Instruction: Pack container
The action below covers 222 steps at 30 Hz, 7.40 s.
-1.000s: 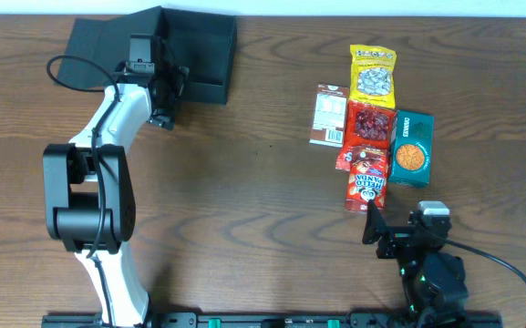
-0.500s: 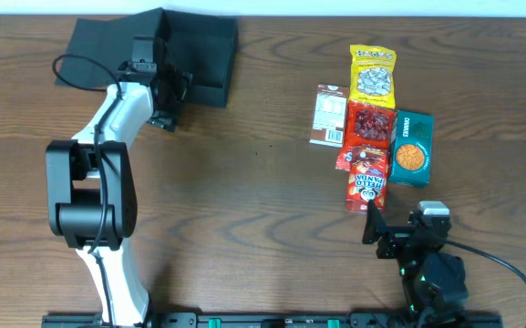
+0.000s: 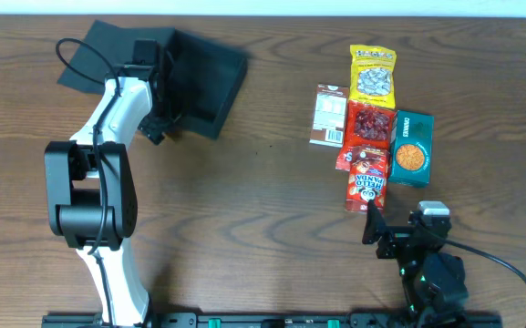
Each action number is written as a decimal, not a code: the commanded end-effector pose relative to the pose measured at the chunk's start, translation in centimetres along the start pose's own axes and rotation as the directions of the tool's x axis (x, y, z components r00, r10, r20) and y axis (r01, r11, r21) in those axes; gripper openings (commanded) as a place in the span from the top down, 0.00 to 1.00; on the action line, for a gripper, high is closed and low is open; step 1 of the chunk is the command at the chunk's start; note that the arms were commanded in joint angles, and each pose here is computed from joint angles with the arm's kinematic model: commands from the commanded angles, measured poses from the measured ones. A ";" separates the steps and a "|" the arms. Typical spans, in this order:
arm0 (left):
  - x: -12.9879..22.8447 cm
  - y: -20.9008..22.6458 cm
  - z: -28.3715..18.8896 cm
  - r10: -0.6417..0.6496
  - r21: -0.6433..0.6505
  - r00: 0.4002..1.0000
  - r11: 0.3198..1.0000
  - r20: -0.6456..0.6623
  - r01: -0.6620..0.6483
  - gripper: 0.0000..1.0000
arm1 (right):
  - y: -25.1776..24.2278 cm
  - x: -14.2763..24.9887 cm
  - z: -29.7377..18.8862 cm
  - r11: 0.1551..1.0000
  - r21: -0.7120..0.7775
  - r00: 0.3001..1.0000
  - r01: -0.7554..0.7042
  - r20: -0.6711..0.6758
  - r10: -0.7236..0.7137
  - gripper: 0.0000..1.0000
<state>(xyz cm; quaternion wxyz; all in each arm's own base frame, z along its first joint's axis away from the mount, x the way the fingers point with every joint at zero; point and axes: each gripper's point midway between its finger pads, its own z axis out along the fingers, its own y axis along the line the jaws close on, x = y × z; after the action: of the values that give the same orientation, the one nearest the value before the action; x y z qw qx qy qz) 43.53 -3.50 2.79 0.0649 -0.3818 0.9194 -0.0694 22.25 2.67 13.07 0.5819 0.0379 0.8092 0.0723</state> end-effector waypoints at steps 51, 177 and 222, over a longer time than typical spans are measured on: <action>5.5 -1.2 0.4 0.808 -0.259 0.583 0.546 -0.090 -0.797 0.85 | -0.1 0.5 0.1 1.000 0.003 1.000 -0.010 -0.009 0.010 0.01; 6.6 -4.4 -0.6 0.806 -0.202 0.591 0.576 -0.020 -0.792 0.42 | -0.1 0.5 0.1 1.000 0.003 1.000 -0.010 -0.009 0.010 0.01; -13.1 -9.6 -21.4 0.389 0.061 0.730 0.861 0.562 -0.506 0.23 | 2.1 -9.4 -1.9 0.987 -0.136 0.917 -0.087 0.375 0.133 0.01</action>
<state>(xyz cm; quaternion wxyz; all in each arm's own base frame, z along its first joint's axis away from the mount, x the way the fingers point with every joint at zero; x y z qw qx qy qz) 55.58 0.81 26.08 0.3687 -0.1378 0.9186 -0.0364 23.51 3.17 21.20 0.7052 0.0542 0.6961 0.1236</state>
